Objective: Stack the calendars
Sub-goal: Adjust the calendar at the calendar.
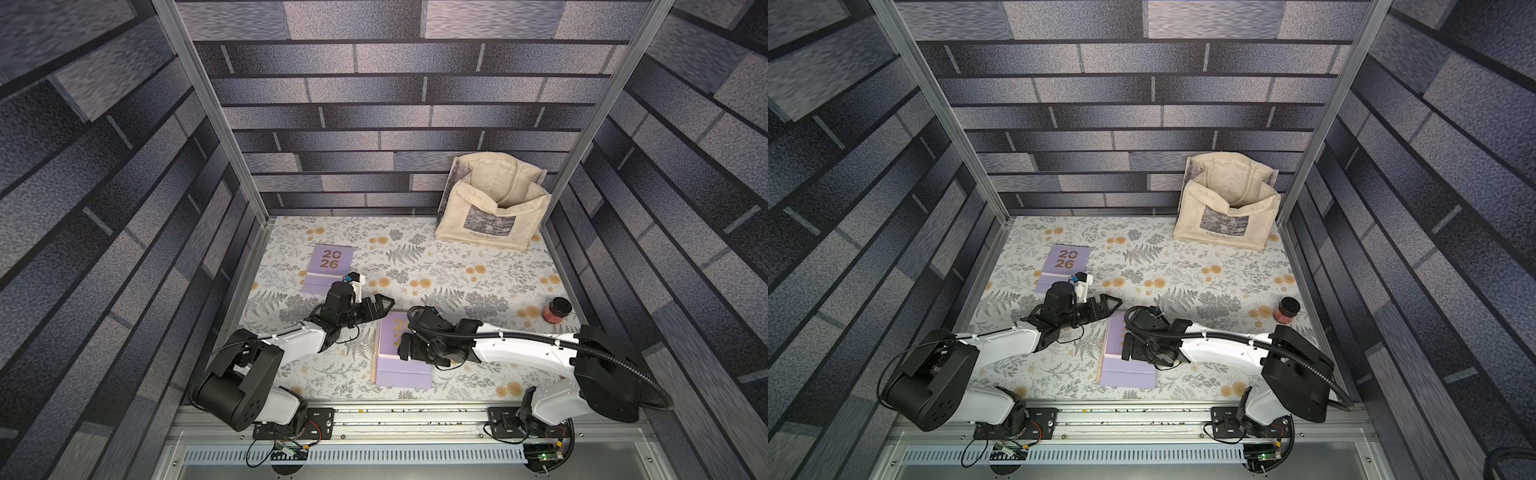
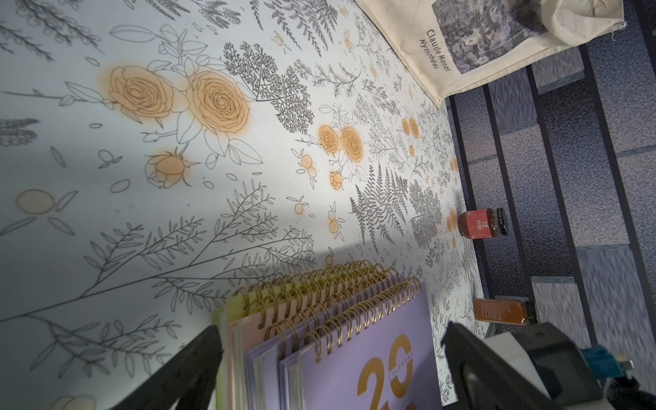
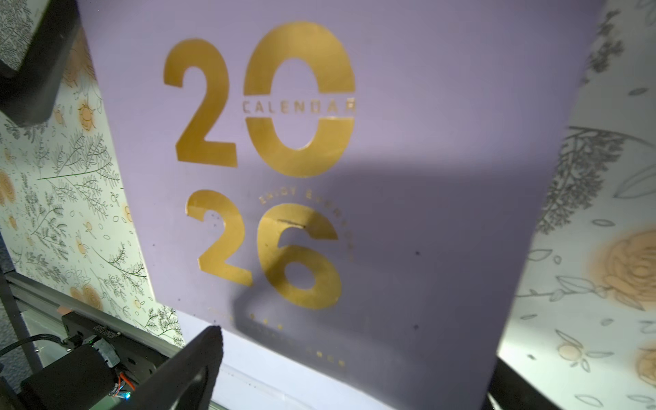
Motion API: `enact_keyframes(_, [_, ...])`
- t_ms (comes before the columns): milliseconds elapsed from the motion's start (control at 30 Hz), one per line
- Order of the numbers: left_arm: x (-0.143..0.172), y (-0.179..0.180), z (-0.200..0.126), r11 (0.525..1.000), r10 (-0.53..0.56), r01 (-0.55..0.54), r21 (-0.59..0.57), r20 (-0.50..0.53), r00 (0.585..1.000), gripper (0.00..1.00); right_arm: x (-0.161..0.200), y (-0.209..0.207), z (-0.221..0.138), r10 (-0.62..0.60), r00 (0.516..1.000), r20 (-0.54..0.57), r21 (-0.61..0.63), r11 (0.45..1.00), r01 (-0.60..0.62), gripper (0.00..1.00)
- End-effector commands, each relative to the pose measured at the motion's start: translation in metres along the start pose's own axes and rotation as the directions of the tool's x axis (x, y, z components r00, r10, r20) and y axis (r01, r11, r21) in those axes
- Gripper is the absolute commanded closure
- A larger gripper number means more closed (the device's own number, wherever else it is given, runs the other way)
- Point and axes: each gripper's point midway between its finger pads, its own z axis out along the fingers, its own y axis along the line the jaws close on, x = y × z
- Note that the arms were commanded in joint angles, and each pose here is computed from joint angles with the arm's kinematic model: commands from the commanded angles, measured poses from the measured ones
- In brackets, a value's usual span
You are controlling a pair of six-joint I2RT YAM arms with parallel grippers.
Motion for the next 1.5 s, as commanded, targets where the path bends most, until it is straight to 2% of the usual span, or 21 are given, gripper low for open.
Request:
enact_keyframes(0, [-0.009, -0.011, 0.002, 0.999, 0.028, -0.028, 0.032, 0.011, 1.0, 0.0, 0.002, 0.0, -0.001, 0.016, 1.0, -0.006, 0.031, 0.999, -0.015, 0.0])
enact_keyframes(333, [-0.004, -0.009, -0.001, 1.0, 0.016, -0.016, 0.022, 0.013, 1.0, 0.0, 0.006, -0.001, -0.001, 0.016, 1.0, -0.006, 0.052, 0.999, -0.015, 0.0])
enact_keyframes(667, [0.027, 0.009, -0.019, 0.999, -0.007, 0.006, -0.039, -0.008, 1.0, 0.0, 0.018, -0.014, -0.005, 0.011, 1.0, -0.019, 0.065, 0.998, -0.01, 0.0])
enact_keyframes(833, [0.024, 0.007, -0.024, 0.999, 0.003, -0.003, -0.044, 0.003, 1.0, 0.0, 0.031, -0.009, 0.0, -0.014, 0.999, -0.044, 0.083, 0.996, 0.018, 0.0])
enact_keyframes(1167, [0.023, 0.005, -0.023, 0.999, 0.003, -0.003, -0.042, 0.003, 1.0, 0.0, 0.031, 0.01, 0.007, -0.033, 0.999, -0.042, 0.087, 0.996, 0.037, 0.0])
enact_keyframes(1467, [0.022, 0.004, -0.023, 0.999, 0.004, -0.003, -0.038, 0.011, 1.0, 0.0, 0.032, 0.008, 0.004, -0.018, 0.999, -0.033, 0.095, 0.995, 0.021, 0.0])
